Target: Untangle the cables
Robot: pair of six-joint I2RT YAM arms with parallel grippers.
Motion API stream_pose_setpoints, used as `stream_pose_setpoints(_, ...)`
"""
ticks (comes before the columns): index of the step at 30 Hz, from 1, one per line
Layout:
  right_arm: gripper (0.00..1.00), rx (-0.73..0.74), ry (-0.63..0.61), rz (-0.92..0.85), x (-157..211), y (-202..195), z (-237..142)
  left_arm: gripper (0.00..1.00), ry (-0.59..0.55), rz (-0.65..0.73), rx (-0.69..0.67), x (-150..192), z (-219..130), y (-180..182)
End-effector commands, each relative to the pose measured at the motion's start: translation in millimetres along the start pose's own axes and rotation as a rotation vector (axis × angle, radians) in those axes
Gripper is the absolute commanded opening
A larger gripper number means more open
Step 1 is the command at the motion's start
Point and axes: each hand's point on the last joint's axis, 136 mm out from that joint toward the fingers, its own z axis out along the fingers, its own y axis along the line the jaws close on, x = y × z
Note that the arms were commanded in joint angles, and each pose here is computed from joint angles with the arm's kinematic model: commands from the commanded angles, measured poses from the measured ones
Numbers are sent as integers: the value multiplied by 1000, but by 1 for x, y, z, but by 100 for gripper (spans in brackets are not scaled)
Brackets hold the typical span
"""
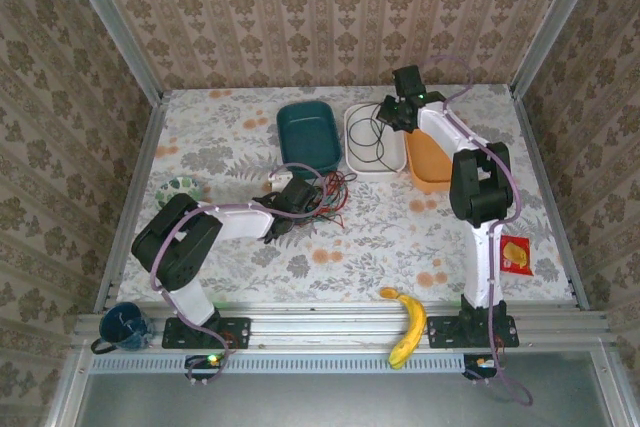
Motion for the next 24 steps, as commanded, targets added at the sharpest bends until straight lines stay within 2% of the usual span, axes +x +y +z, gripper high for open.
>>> stream_pose_setpoints(1,0,41,38,22,15,-7,15,63,251,188,-191,71,2,58)
stream_pose_setpoints(9,0,99,106,-18,49,-18,30,63,248,205,-179,69,2,52)
stream_pose_setpoints(17,0,76,116,-44,52,-7,34,63,227,210,-153,65,1,47)
stream_pose_setpoints(18,2,70,109,-46,49,-5,33,63,224,211,-152,64,0,46)
stream_pose_setpoints(19,10,62,97,-52,45,-2,29,63,222,209,-151,64,0,46)
stream_pose_setpoints(20,25,49,74,-55,39,2,25,63,218,210,-148,63,0,46)
stream_pose_setpoints(21,32,38,51,-59,32,6,19,62,215,209,-146,62,-1,45)
stream_pose_setpoints(24,42,18,-43,-66,8,15,-6,63,203,209,-131,61,-2,44)
